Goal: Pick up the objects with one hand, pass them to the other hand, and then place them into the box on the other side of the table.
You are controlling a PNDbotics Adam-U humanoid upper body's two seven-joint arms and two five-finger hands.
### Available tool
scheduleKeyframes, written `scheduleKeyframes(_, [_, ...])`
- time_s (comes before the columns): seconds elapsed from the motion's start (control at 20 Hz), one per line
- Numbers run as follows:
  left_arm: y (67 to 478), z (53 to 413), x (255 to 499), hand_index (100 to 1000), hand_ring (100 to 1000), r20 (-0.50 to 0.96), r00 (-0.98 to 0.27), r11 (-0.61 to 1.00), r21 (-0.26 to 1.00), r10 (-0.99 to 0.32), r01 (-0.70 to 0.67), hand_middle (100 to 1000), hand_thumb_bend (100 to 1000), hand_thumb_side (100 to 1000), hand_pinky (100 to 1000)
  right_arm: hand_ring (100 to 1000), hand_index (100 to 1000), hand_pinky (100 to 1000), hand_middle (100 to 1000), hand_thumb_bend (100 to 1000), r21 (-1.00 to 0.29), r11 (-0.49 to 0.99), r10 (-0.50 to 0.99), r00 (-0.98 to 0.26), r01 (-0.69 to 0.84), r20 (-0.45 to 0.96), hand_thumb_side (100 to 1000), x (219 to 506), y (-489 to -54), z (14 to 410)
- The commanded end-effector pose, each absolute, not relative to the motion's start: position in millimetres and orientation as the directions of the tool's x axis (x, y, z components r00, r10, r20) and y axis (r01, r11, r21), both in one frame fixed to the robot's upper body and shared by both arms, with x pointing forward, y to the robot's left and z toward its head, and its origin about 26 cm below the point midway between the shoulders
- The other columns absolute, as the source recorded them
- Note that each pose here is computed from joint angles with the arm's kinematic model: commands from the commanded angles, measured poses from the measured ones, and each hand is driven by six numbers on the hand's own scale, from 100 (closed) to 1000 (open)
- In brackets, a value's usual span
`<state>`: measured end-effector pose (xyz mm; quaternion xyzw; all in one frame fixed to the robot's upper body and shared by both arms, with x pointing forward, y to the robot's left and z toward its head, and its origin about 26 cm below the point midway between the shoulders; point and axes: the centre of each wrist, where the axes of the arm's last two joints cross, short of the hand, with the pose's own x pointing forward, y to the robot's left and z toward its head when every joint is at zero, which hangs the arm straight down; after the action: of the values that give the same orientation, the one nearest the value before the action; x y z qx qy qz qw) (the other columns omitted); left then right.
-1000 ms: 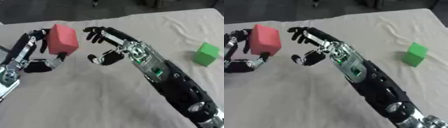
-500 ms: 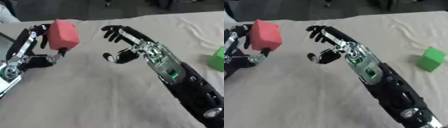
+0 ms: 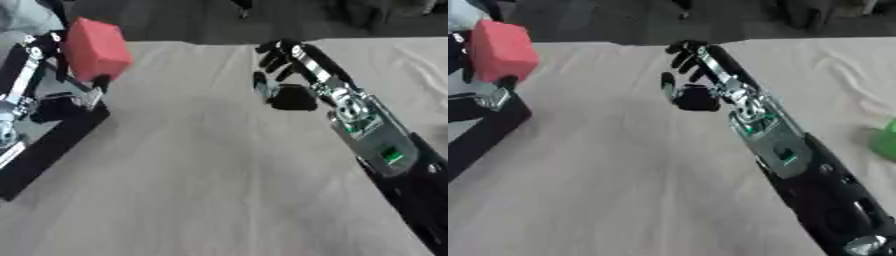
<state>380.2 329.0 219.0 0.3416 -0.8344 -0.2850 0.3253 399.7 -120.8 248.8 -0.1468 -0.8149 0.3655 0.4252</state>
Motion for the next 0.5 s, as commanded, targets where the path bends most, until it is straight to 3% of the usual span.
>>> scheduleKeyframes(0.05, [350.7, 238.5, 376.5, 274, 553, 0.305, -0.509, 0.555, 0.69, -0.805, -0.465, 187, 100, 204, 617, 732, 812, 643, 673, 100, -0.702, 0.712, 0.541, -0.614, -0.03, 0.575, 204, 397.1, -126.9, 261.8])
scheduleKeyframes(0.5, [387.9, 234.6, 381.2, 299, 552, 0.292, -0.3, 0.415, 0.722, -0.908, -0.553, 210, 100, 121, 618, 708, 793, 619, 653, 100, -0.651, 0.759, 0.513, -0.628, 0.014, 0.585, 206, 394.2, -130.9, 266.6])
